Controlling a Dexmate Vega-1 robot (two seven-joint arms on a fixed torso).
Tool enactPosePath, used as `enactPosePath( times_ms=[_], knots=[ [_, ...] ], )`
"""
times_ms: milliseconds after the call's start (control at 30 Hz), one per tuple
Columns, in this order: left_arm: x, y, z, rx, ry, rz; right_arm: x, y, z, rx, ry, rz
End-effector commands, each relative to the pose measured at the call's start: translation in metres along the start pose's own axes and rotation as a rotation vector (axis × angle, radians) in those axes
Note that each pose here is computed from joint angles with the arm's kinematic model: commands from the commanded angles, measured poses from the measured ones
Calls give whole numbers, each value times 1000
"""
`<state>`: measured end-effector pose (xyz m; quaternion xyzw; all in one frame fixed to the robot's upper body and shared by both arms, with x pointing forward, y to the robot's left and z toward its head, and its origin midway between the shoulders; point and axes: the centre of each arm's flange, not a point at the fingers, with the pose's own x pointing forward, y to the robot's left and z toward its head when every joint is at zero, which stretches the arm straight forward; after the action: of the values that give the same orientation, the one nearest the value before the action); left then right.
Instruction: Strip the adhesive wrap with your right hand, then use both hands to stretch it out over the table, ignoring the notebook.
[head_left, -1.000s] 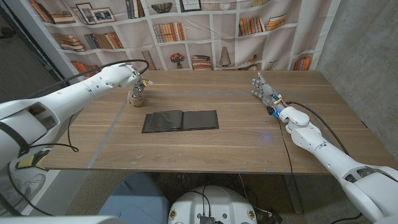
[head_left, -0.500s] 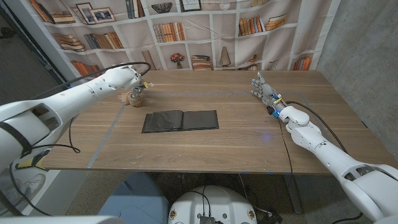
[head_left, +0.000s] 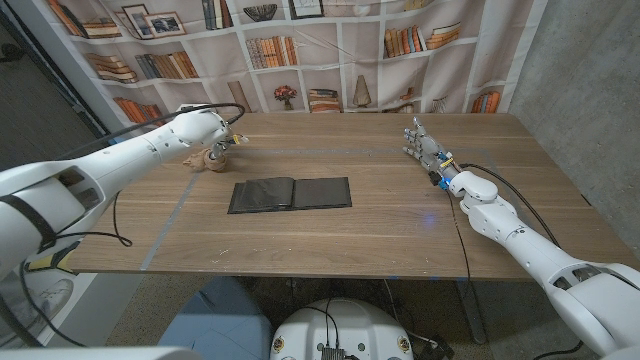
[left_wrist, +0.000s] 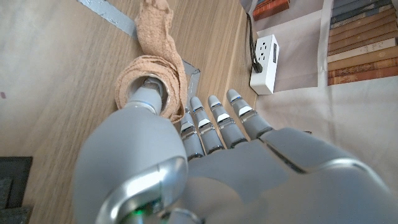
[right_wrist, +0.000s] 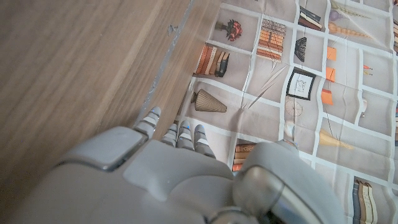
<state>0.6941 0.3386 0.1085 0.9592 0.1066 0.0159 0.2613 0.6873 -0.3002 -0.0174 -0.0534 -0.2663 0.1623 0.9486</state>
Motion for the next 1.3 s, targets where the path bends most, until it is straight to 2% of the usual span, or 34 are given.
enactPosePath(
  times_ms=[33,433,600,733,967,1300],
  knots=[
    [2,0,4,11,0,-21,0,1,-2,2,9,4],
    [2,-3,8,-7,-12,-6,2,6,-4,6,15,10],
    [-4,-5,9,-55,-46,111,2,7,-2,1,10,8],
    [-7,-5,10,-82,-59,169,1,7,0,0,7,3],
    [-11,-8,10,-126,-48,249,-1,8,1,-1,6,0],
    [-30,2,8,-239,-8,472,-2,8,5,-4,-8,-6]
  ],
)
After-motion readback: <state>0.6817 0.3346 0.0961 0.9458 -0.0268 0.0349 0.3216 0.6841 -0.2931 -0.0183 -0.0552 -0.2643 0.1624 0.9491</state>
